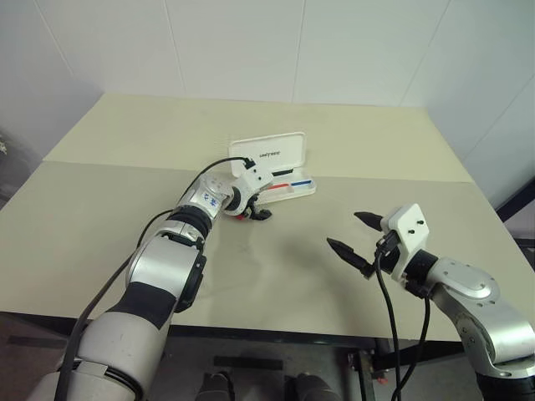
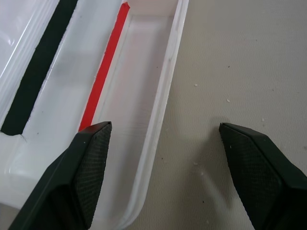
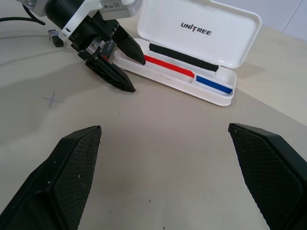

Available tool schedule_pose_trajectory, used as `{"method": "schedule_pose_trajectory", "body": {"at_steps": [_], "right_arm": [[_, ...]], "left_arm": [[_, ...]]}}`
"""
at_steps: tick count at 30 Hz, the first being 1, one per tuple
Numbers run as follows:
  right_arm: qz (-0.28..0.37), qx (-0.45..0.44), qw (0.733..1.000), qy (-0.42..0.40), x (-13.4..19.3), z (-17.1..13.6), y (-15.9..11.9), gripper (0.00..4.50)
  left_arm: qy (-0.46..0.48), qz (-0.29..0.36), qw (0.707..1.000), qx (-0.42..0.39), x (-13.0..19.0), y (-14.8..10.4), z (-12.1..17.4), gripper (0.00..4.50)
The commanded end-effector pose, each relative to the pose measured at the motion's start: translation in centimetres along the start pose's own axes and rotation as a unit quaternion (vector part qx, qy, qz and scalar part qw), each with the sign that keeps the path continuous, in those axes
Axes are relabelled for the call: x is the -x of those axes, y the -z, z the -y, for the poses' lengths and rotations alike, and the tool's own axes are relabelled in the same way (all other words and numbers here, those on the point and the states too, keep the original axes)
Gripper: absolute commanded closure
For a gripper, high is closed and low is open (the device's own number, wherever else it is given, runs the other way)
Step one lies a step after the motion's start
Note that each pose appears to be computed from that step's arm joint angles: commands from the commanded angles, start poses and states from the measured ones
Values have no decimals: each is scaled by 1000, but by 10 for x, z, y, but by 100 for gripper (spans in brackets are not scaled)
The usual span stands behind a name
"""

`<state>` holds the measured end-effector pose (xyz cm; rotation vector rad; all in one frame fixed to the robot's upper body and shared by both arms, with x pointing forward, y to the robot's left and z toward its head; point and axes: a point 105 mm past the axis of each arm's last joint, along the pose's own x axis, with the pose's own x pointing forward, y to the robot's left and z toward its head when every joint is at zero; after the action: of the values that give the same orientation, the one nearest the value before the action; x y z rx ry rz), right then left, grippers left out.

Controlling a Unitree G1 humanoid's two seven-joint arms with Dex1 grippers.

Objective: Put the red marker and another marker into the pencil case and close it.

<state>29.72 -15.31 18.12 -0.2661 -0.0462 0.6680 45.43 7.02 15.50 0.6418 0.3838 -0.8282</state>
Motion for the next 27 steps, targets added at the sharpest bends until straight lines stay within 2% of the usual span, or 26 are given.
{"method": "schedule_pose_trajectory", "body": {"at_steps": [1,9,21,27], "right_arm": [[15,21,1000,4,3,1,-13,0],[14,20,1000,4,3,0,-12,0],[13,20,1000,5,3,1,-12,0],[14,21,1000,4,2,2,-12,0]], "left_arm": [[-15,9,1000,14,2,-5,-5,65],[-11,-3,999,30,0,1,-2,65],[-7,-6,999,34,-1,3,-1,448],[-11,-4,999,36,0,4,-2,448]]}}
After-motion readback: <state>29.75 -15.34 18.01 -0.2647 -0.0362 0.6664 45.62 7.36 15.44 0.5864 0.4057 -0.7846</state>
